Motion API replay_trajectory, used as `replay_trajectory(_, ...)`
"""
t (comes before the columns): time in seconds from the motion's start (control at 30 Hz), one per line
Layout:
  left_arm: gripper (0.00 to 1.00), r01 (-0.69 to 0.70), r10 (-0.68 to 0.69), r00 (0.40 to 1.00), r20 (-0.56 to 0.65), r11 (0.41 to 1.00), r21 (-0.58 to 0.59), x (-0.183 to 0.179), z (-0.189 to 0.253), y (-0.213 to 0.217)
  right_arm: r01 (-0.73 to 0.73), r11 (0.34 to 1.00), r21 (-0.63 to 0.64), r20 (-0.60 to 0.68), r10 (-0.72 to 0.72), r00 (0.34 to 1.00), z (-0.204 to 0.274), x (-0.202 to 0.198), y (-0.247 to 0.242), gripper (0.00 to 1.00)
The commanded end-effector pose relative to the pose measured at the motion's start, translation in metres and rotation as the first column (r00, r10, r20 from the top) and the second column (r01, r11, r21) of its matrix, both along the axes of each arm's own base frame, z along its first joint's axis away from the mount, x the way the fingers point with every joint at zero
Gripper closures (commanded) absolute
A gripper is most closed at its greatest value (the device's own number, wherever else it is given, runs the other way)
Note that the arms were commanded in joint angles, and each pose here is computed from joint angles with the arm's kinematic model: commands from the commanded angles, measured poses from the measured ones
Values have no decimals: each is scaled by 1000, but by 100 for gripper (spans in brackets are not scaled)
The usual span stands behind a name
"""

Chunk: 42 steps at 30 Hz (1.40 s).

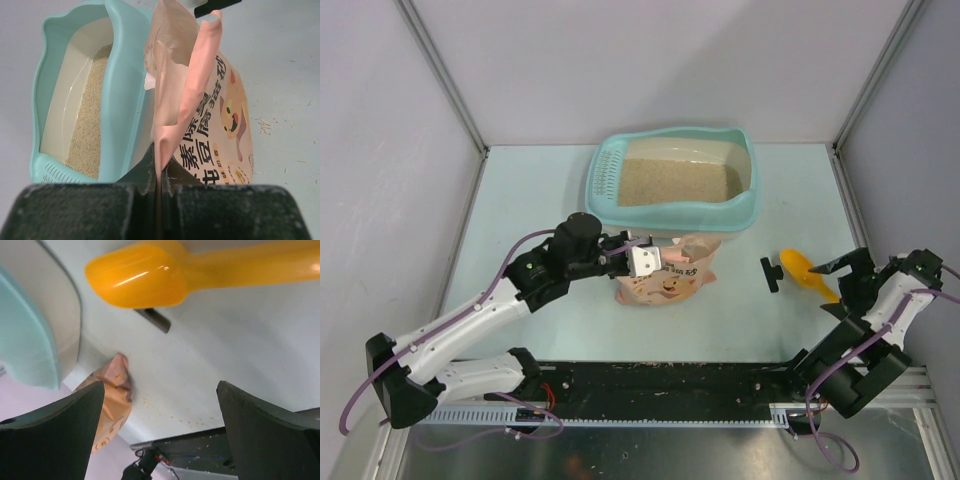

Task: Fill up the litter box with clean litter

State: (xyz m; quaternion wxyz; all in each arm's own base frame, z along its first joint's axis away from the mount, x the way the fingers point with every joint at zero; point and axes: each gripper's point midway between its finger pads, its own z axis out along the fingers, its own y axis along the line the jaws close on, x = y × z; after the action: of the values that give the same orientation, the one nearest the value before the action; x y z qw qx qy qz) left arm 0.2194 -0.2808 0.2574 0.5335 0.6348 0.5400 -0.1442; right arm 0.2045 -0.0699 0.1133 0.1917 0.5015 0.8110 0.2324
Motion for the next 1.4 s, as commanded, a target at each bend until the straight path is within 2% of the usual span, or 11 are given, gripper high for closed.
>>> replay_trajectory(0.0,100,10,-1,998,70,992,-125,-3,46,-2,-178,984,17,177,172,969,44,17,32,0)
replay_trajectory(0.07,100,-8,18,997,70,991,-130,-2,49,1,-292,949,-120,313,315,896,70,40,40,0)
replay_trajectory(0.23,100,-45,53,998,42,984,-175,-2,61,5,-426,656,-623,469,749,467,152,86,105,0)
replay_trajectory(0.3,100,-44,47,999,13,982,-184,-3,59,4,-461,583,-670,509,812,287,177,87,153,0)
replay_trajectory(0.43,100,-31,34,999,10,982,-187,-4,59,1,-472,565,-677,559,811,170,206,91,203,0)
replay_trajectory(0.67,100,-34,43,998,46,982,-187,6,65,-3,-554,376,-743,384,917,107,178,74,240,6)
replay_trajectory(0.93,100,-16,30,998,63,979,-203,13,77,-14,-619,274,-736,251,960,127,139,75,255,14)
replay_trajectory(1.1,100,2,13,997,72,978,-207,17,84,-21,-635,185,-750,181,981,72,129,65,266,24)
replay_trajectory(1.2,100,24,-6,996,83,978,-209,17,89,-26,-626,185,-758,156,983,101,126,69,263,43)
replay_trajectory(1.3,100,42,-15,992,128,977,-207,18,98,-26,-586,222,-779,185,975,124,146,80,262,90)
replay_trajectory(1.37,100,77,-42,981,190,980,-184,18,102,-25,-554,283,-783,234,959,159,170,86,260,100)
